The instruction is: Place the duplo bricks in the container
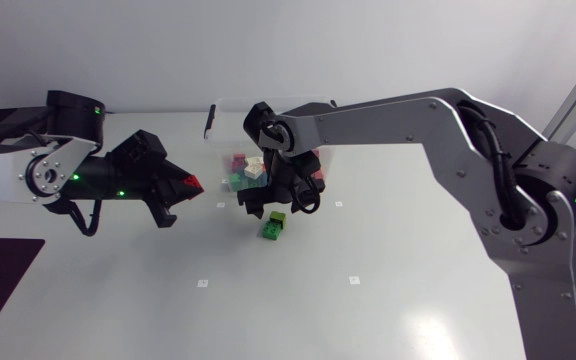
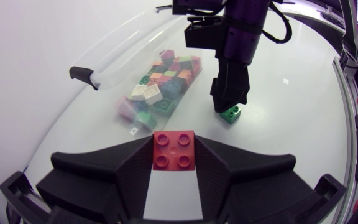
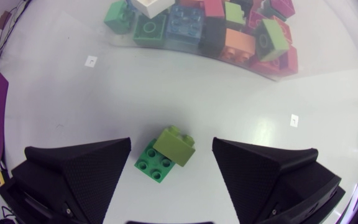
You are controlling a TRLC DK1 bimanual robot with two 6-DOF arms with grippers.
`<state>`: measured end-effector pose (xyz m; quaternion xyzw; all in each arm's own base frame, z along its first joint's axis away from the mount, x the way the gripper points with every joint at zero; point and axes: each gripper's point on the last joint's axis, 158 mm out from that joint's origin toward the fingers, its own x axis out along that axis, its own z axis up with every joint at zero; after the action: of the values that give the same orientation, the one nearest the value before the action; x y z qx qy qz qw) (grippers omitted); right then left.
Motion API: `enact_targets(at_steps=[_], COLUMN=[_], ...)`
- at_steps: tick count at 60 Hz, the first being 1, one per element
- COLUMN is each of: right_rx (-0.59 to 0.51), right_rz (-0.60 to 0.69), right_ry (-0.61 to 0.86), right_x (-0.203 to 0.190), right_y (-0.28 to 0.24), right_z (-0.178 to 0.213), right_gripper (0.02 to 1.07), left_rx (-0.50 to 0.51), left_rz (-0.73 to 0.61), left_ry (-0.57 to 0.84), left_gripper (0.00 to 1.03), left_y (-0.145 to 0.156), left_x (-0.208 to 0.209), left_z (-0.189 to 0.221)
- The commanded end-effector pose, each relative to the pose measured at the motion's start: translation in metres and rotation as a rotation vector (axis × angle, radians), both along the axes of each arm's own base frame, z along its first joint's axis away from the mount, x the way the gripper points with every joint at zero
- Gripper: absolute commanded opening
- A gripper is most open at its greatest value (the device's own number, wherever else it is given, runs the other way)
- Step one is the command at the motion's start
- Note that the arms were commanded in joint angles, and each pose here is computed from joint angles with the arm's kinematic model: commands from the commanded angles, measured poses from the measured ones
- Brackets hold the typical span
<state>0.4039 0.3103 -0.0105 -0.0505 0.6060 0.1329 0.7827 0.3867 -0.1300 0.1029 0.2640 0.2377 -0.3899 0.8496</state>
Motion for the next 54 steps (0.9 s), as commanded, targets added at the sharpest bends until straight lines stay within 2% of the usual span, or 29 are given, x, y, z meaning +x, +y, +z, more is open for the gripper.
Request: enact_targets(at_steps=[1,11,20,39,43,54], right_rx=[-0.018,-0.038,-0.051,-0.059,-0.059,-0.053], right_rz=[-0.061,-0.085,-0.105,-0.143,-0.151,-0.168], right_ry=[0.029,0.069,0.095,0.091,0.089,0.082], right_x=[-0.003,-0.010,-0.013,-0.009,-0.008,-0.004], right_y=[0.004,0.006,0.001,-0.016,-0.021,-0.033], right_z=[-0.009,-0.023,-0.033,-0.033,-0.031,-0.025], right_gripper=[0.94,0.92,0.79,0.69,0.64,0.62], left_rx=[-0.022,-0.050,-0.055,-0.060,-0.059,-0.063], left_rz=[0.016,0.042,0.053,0.046,0.043,0.035], left_ry=[-0.009,-0.051,-0.079,-0.073,-0.073,-0.073], left_gripper=[0.14,0.14,0.14,0.14,0.14,0.14], left_y=[0.009,0.017,0.022,0.022,0.022,0.020], left_x=[-0.008,-0.012,-0.015,-0.018,-0.018,-0.019], left_z=[0.008,0.031,0.042,0.039,0.039,0.039])
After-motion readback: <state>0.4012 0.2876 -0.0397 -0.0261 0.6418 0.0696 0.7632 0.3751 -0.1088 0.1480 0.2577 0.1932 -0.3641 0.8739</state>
